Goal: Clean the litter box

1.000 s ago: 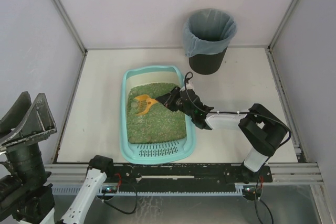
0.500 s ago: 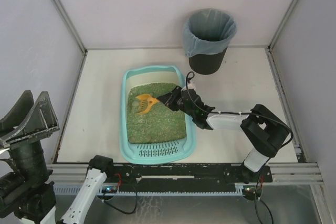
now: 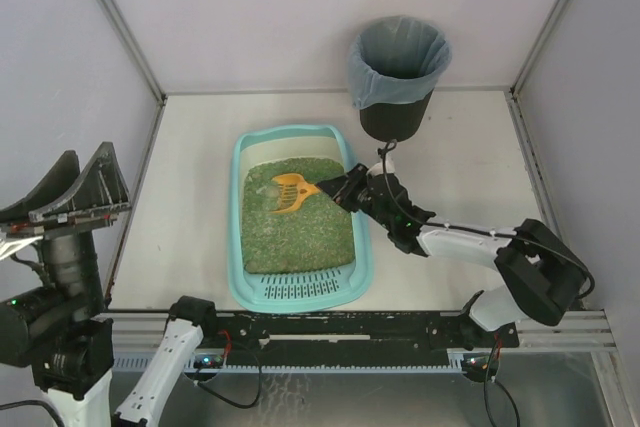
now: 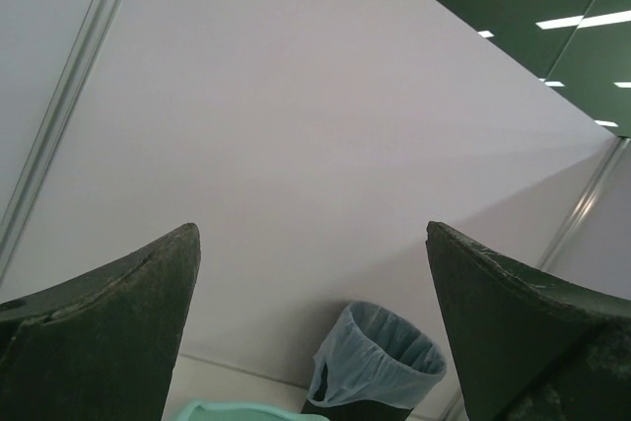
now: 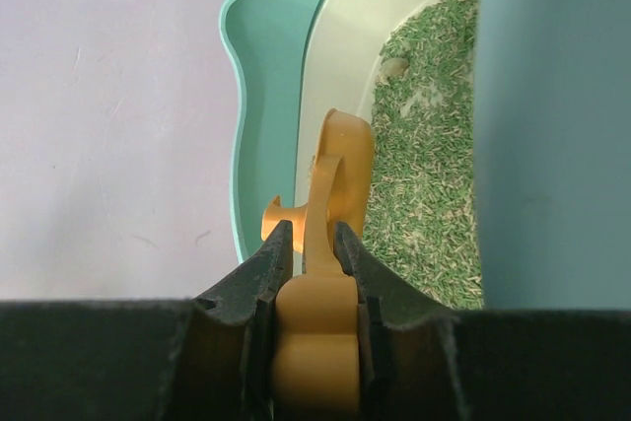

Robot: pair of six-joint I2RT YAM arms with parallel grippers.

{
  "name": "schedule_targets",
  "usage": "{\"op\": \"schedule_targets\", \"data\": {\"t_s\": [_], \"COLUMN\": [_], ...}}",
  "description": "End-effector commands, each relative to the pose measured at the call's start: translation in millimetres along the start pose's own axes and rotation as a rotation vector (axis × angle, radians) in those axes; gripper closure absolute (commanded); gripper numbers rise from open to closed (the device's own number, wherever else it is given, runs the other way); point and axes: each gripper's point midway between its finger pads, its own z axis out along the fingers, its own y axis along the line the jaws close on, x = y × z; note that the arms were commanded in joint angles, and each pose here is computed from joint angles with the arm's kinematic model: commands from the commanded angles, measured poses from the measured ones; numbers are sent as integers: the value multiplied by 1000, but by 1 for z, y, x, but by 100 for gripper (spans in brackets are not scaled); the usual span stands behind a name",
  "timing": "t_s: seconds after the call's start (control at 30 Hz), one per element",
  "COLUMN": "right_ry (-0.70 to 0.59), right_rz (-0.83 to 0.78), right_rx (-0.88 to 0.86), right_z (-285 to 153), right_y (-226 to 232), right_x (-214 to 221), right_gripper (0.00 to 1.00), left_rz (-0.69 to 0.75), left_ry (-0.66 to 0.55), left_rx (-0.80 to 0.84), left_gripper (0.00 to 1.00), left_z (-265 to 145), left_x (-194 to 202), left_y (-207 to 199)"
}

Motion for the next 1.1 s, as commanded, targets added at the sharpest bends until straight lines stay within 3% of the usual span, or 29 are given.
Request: {"op": "schedule_targets", "data": {"t_s": [0.0,0.17,0.3,0.53,0.6,0.7,0.83,0.97,1.07], "right_ry": [-39,-1,-4,69,11,-53,53,-11,69], "right_rz": [26,68,136,113,139,168,134,232,184], "right_rx": [-95,-158,-189,-279,-239,-194,-308,-248,-320], "right_z": [-19,-39,-55,-75,-82,-86,-84,-83,-82], "right_y": [23,27,16,36,19,4,37,12,41], "right_x": [-21,-22,-29,-15,-29,-39,-19,-34,-16], "right_gripper": [100,100,100,100,100,100,100,100,100], "left_rz": [39,54,106,187,212,266,329,359,355], "left_ry": [24,142,383,700,765,877,985,1055,1077], "left_rx": [-73,-205,-314,-491,-520,-562,-587,-594,-588], "left_gripper": [0,0,0,0,0,0,0,0,0], "left_z": [17,34,33,-41,-62,-87,-106,-116,-120], "left_x": [5,40,100,197,215,236,254,267,277], "left_y": [10,33,58,124,137,154,168,175,178]}}
